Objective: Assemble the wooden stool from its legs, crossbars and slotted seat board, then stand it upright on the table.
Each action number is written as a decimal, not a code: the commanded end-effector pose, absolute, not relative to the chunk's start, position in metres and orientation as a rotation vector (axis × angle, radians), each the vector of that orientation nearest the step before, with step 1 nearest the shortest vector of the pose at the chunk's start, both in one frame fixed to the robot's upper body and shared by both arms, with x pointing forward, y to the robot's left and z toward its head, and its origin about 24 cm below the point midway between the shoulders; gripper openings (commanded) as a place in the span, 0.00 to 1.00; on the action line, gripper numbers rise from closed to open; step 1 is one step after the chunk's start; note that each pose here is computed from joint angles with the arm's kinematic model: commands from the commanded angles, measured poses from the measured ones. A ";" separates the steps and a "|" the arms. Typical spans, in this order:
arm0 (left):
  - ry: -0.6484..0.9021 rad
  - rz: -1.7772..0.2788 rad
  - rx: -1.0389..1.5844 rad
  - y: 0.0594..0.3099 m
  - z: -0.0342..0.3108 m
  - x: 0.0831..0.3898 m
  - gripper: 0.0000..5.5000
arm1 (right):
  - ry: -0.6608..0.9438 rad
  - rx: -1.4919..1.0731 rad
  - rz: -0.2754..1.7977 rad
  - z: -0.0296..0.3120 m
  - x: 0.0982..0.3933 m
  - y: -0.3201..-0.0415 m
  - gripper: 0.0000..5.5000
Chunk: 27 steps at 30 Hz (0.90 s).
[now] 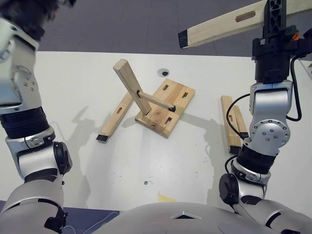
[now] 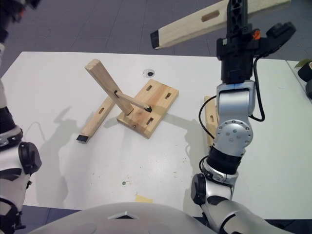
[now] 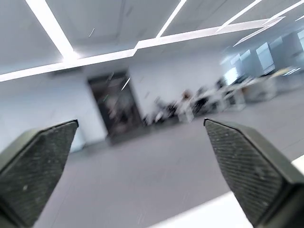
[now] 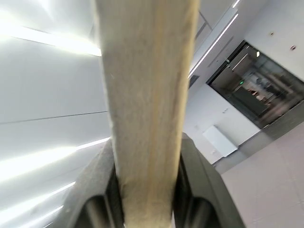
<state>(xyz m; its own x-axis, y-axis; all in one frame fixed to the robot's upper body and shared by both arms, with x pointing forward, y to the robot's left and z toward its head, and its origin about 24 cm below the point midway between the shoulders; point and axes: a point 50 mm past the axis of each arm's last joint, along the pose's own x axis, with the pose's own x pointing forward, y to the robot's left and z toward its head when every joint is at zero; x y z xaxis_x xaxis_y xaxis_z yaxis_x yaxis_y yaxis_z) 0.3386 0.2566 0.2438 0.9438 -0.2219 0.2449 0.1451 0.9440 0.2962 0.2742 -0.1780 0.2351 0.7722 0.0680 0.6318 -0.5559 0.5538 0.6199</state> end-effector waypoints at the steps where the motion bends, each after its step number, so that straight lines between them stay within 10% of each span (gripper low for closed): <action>1: -0.054 -0.296 0.267 0.241 0.166 0.334 0.98 | -0.591 0.842 0.339 0.234 0.275 -0.192 0.18; 10: -0.056 -0.914 0.225 0.177 0.184 0.279 0.98 | -0.577 0.787 0.294 0.231 0.279 -0.205 0.18; 19: -0.305 -0.682 -0.026 0.210 0.246 0.303 0.98 | -0.558 0.771 0.273 0.224 0.282 -0.211 0.18; 27: -0.022 -1.330 0.022 0.174 0.223 0.249 0.98 | -0.549 0.734 0.264 0.223 0.283 -0.218 0.18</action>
<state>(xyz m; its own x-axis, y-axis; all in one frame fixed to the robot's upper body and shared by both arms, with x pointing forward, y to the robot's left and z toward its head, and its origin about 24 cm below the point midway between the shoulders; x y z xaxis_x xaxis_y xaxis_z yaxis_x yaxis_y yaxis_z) 0.2529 0.1772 0.2371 0.2828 -0.9516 0.1202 0.9566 0.2890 0.0374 0.2818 -0.2158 0.2233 0.8249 0.0374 0.5641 -0.4188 0.7107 0.5653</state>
